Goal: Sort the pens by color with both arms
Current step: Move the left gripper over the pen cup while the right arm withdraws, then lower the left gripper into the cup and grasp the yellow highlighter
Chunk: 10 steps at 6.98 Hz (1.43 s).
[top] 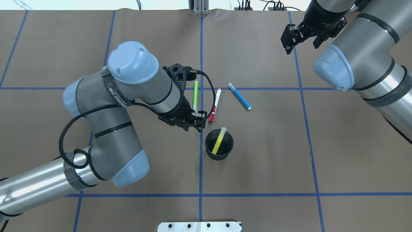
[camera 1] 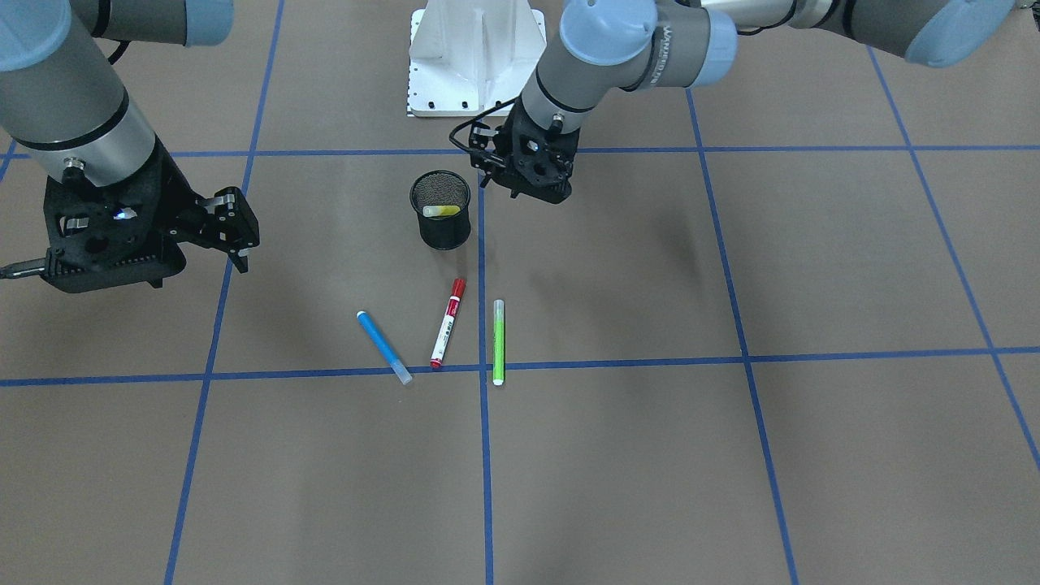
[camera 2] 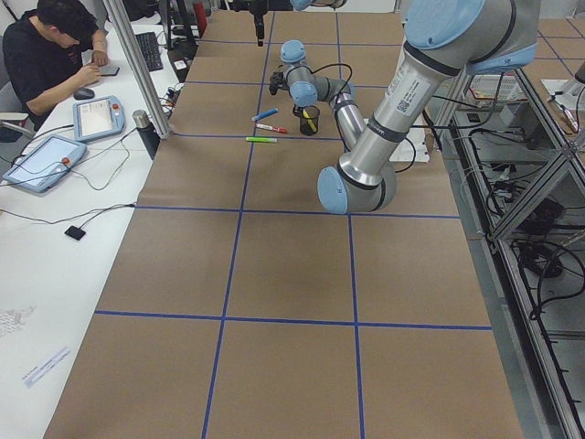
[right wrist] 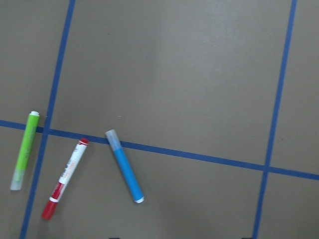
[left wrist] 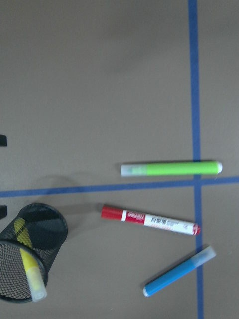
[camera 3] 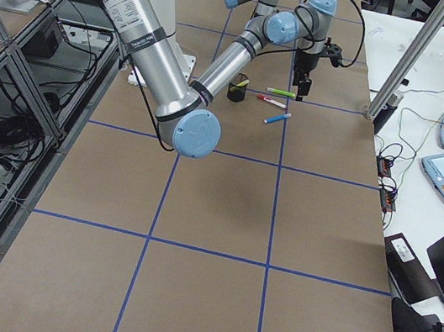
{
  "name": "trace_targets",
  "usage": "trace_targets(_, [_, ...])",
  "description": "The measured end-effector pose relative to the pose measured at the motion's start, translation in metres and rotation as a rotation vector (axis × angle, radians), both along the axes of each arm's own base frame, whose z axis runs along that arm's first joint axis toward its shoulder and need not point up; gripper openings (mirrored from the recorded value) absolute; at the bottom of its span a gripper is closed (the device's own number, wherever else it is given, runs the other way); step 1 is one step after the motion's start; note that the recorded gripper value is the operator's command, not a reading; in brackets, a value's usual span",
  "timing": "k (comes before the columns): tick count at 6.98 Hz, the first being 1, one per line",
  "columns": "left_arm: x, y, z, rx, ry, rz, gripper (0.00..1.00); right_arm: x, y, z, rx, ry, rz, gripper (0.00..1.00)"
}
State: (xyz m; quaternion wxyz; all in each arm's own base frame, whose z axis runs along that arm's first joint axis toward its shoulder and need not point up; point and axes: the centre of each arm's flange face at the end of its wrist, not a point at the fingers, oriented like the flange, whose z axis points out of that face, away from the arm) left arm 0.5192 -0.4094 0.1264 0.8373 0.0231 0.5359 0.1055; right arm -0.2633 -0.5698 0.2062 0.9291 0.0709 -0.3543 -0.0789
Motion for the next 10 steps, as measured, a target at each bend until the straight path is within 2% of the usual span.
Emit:
trace_targets(3, [0.045, 0.021, -0.042, 0.082, 0.003, -0.045, 0.51, 0.0, 0.0, 0.003, -0.004, 0.001, -0.001, 0.87])
trace_targets(6, [0.06, 0.007, -0.047, 0.149, -0.044, -0.14, 0.51, -0.002, 0.0, 0.003, -0.01, -0.002, -0.003, 0.88])
trace_targets(8, [0.067, 0.003, -0.04, 0.159, -0.07, -0.149, 0.51, -0.002, 0.0, 0.003, -0.013, -0.004, -0.005, 0.88])
trace_targets(10, [0.077, 0.013, -0.042, 0.161, -0.07, -0.133, 0.5, -0.004, 0.0, 0.003, -0.02, -0.009, -0.01, 0.88])
